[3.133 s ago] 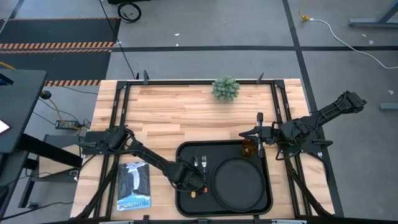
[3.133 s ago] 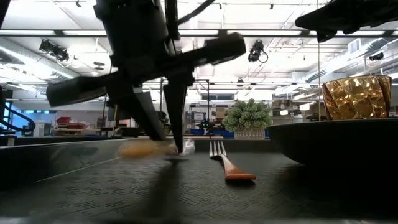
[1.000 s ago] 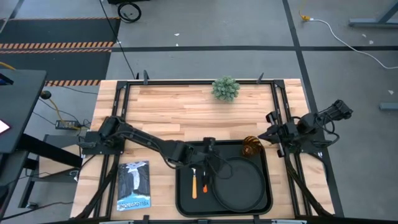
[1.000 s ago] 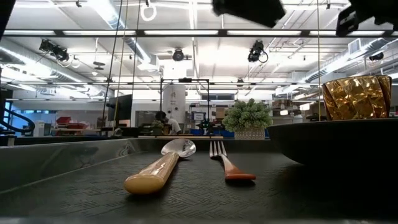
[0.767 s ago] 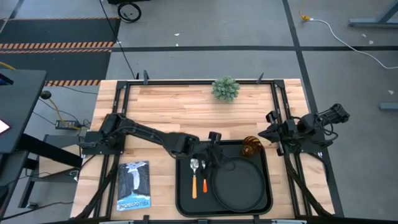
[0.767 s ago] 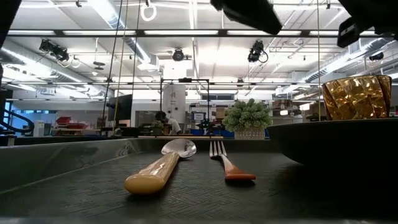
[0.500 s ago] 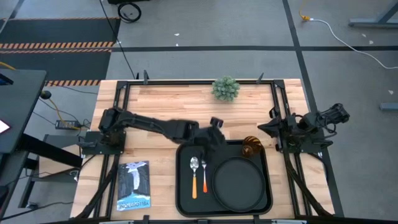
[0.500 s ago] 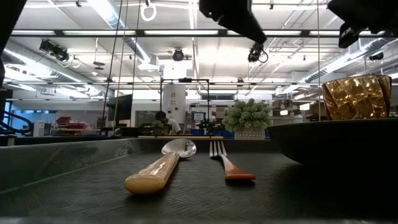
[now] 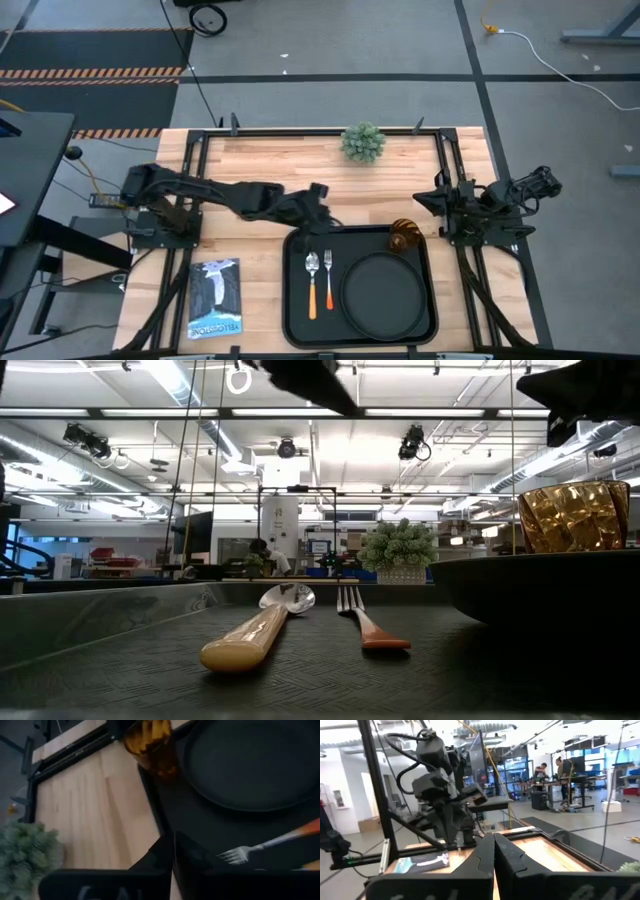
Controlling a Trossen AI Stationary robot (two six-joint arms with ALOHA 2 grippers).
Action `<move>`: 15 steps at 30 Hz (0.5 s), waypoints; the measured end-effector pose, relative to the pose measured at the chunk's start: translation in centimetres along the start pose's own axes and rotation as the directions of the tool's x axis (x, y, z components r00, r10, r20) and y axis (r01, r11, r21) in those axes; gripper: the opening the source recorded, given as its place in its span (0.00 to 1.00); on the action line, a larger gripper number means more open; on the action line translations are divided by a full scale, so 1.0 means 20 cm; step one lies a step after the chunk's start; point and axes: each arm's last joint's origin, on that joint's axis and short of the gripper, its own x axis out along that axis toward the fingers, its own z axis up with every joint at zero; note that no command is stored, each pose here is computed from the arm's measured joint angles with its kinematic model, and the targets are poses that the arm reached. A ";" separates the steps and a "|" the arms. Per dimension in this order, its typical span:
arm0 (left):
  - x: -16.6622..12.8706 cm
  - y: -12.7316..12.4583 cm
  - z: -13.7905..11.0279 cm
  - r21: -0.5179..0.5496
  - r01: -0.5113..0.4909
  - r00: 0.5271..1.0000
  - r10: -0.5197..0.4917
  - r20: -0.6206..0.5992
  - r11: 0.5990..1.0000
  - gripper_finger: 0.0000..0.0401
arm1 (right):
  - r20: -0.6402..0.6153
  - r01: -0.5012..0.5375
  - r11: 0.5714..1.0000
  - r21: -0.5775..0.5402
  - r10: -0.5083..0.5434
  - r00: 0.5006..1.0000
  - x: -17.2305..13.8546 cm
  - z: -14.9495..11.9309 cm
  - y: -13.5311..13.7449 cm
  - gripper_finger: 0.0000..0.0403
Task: Pick and place plate/cup/fork/spoon on tray
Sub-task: Return to Home Position
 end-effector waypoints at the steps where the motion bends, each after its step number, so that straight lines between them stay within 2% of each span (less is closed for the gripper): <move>1: -0.02 -0.02 -0.03 -0.015 0.005 1.000 -0.005 0.009 1.000 0.05 | 0.004 0.003 1.000 0.000 -0.003 1.000 0.00 -0.01 0.00 0.01; 7: -0.18 -0.08 -0.18 -0.073 0.065 0.990 -0.055 0.131 0.995 0.03 | 0.058 0.009 0.999 0.033 -0.011 0.998 0.01 -0.02 0.00 0.01; 12: -0.33 -0.11 -0.30 -0.118 0.068 0.969 -0.037 0.245 0.991 0.03 | 0.113 0.016 0.997 0.070 -0.024 0.993 0.01 -0.04 0.00 0.01; 15: -0.42 -0.13 -0.39 -0.156 0.084 0.944 -0.029 0.330 0.984 0.03 | 0.129 0.071 0.991 0.109 -0.085 0.988 0.01 -0.07 -0.01 0.01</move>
